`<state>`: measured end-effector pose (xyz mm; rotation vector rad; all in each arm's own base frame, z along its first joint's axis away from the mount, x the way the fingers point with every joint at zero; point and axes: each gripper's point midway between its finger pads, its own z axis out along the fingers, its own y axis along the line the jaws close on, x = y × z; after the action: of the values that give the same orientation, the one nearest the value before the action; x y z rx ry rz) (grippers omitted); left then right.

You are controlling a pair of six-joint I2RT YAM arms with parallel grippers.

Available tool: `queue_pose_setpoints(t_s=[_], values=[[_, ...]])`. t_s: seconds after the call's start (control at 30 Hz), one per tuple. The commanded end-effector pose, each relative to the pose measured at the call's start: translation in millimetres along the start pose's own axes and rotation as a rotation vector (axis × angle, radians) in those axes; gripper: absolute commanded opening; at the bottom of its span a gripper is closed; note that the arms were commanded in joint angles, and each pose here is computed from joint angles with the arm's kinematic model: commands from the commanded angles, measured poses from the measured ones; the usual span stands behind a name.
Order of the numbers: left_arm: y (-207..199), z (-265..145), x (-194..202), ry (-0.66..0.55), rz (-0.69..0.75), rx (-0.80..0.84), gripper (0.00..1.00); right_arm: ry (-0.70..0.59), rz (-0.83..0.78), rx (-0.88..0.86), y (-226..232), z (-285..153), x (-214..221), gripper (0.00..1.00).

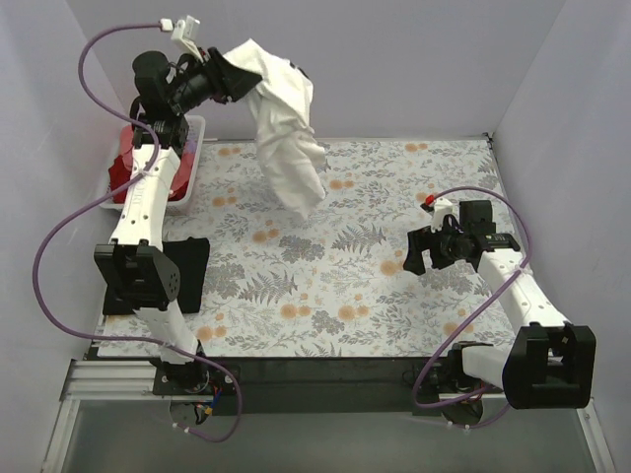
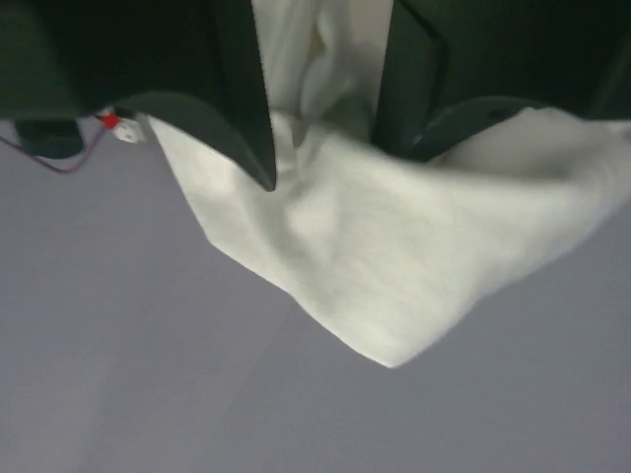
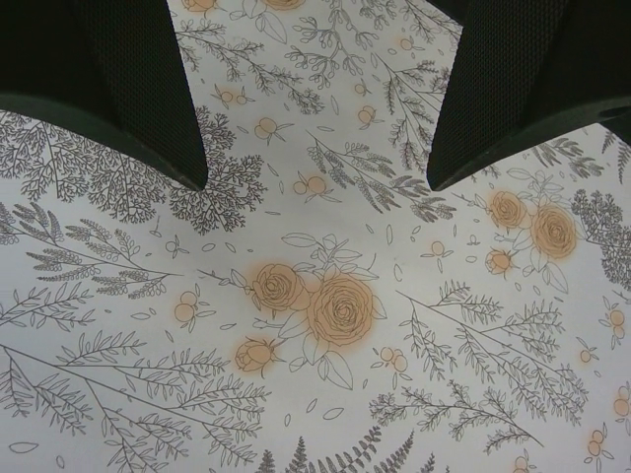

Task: Fold and stack the t-shirts
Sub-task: Move the tshirt to the center of the board, then flatten the tshirt out

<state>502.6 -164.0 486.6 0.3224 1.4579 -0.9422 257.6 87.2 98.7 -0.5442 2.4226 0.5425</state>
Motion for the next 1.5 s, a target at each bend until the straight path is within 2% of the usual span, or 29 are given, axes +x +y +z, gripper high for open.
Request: queue_pose_setpoints(t_s=[0.0,0.03,0.07,0.1,0.13,0.17,0.23,0.3,0.33,0.4,0.47,0.53,0.57,0.7,0.93,1.0,1.03,1.17,1.33,1.43,1.47], values=[[-39.4,-47.1,6.9,0.061,-0.101,0.111,0.48,-0.063,-0.039,0.024,-0.7,-14.6,-22.3,0.98],[-34.9,-54.9,27.4,0.106,-0.142,0.118,0.89,-0.063,-0.045,0.021,0.0,-14.8,-22.2,0.98],[0.6,-79.5,58.0,0.160,-0.235,0.052,0.89,-0.065,-0.046,0.023,0.0,-16.1,-22.8,0.98],[18.0,-102.5,66.2,0.171,-0.273,0.002,0.90,-0.062,-0.052,0.019,0.2,-15.8,-22.4,0.98],[39.1,-119.5,97.4,0.215,-0.357,-0.059,0.90,-0.062,-0.053,0.017,0.1,-15.4,-23.0,0.99],[52.2,-136.1,104.4,0.215,-0.365,-0.103,0.90,-0.059,-0.059,-0.001,2.4,-13.8,-23.5,0.98],[66.4,-155.1,137.5,0.266,-0.273,-0.143,0.91,-0.057,-0.059,-0.037,6.0,-11.2,-27.3,0.98],[60.8,-158.2,174.0,0.348,-0.245,-0.124,0.91,-0.044,-0.045,-0.082,8.5,-3.6,-31.6,0.98],[66.3,-152.4,223.7,0.511,-0.122,-0.137,0.91,-0.046,-0.045,-0.114,9.5,5.7,-48.1,0.98],[63.5,-141.4,264.4,0.630,-0.078,-0.138,0.88,-0.037,-0.036,-0.133,9.0,22.6,-58.1,0.98],[62.6,-132.5,297.8,0.702,-0.101,-0.121,0.81,-0.047,-0.056,-0.154,21.3,41.6,-75.1,0.95],[68.3,-127.5,312.6,0.736,-0.112,-0.143,0.76,-0.050,-0.070,-0.171,28.9,55.3,-85.8,0.91],[70.0,-124.4,317.5,0.749,-0.115,-0.151,0.72,-0.077,-0.091,-0.178,33.9,58.5,-104.4,0.89],[89.0,-113.2,337.5,0.794,-0.142,-0.246,0.70,-0.033,-0.101,-0.242,50.7,102.9,-126.4,0.87],[128.8,-108.5,352.1,0.839,-0.139,-0.388,0.74,0.005,-0.130,-0.285,64.8,151.1,-142.1,0.87],[135.4,-103.7,351.9,0.833,-0.137,-0.402,0.77,0.026,-0.127,-0.285,64.3,163.9,-136.9,0.87],[140.3,-102.4,356.3,0.836,-0.142,-0.413,0.82,0.024,-0.134,-0.285,66.4,167.2,-139.6,0.88],[161.4,-90.0,363.4,0.812,-0.171,-0.474,0.87,0.047,-0.138,-0.303,71.3,184.3,-135.0,0.89],[202.4,-70.7,355.8,0.761,-0.113,-0.589,0.89,0.056,-0.137,-0.295,71.4,199.0,-136.7,0.86],[221.1,-66.6,348.6,0.745,-0.061,-0.650,0.88,0.044,-0.143,-0.282,68.2,201.2,-140.0,0.64],[226.5,-67.7,350.8,0.748,-0.054,-0.671,0.88,0.037,-0.149,-0.276,67.9,199.0,-142.2,0.47]])
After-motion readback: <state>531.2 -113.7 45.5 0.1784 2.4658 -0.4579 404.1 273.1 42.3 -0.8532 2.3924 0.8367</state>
